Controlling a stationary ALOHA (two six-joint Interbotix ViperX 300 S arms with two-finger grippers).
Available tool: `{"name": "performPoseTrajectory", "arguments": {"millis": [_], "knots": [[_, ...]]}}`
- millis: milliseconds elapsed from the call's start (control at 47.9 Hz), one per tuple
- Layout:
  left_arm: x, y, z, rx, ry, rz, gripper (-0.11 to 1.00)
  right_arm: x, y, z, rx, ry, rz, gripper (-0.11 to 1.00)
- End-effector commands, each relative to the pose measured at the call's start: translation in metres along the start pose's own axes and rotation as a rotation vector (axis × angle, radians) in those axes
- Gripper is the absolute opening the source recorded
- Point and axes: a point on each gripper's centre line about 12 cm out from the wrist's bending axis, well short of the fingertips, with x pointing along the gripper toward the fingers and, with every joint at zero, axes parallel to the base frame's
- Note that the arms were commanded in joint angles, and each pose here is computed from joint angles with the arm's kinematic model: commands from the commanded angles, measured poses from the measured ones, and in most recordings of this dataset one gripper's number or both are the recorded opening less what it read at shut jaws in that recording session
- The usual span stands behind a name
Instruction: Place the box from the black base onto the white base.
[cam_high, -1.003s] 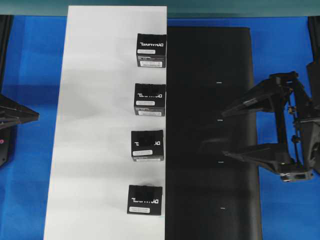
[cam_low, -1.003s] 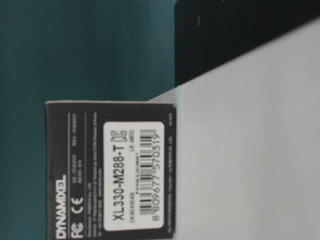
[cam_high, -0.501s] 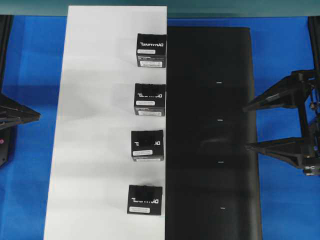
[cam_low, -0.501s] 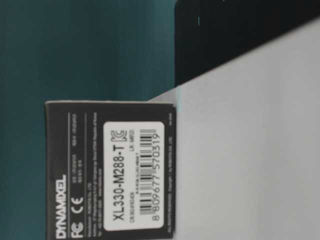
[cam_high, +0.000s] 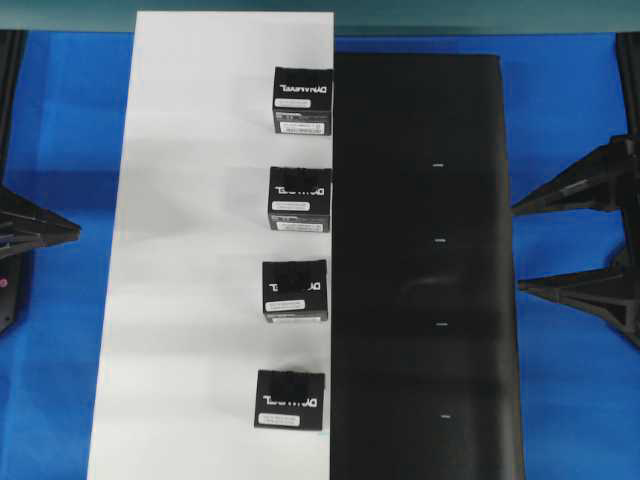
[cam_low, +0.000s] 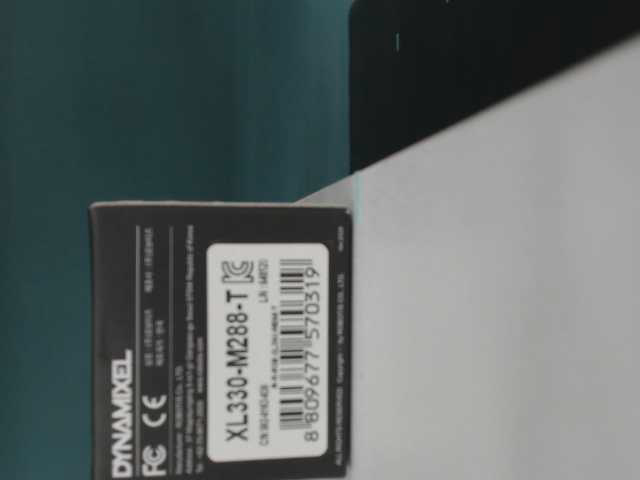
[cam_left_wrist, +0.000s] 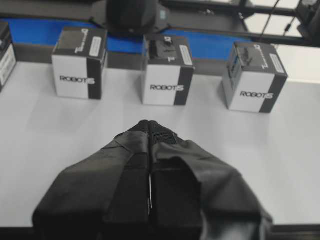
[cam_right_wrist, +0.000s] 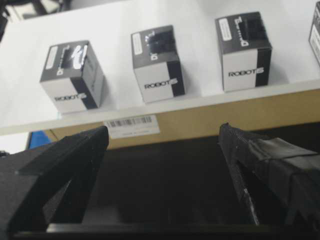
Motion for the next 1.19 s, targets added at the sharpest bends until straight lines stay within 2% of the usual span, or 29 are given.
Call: {"name": "performPoseTrajectory", "arguments": {"millis": [0, 1170], "knots": [[0.0019, 0.0000, 0.0032, 0.000, -0.003, 0.002, -0.06, -0.0007, -0.0012, 0.0011, -0.002, -0.007, -0.004, 0.99], [0.0023, -0.0007, 0.0023, 0.000, 0.000, -0.003, -0.06, -0.0022, -0.0057, -0.0024, 0.002, -0.007, -0.019, 0.99]]}}
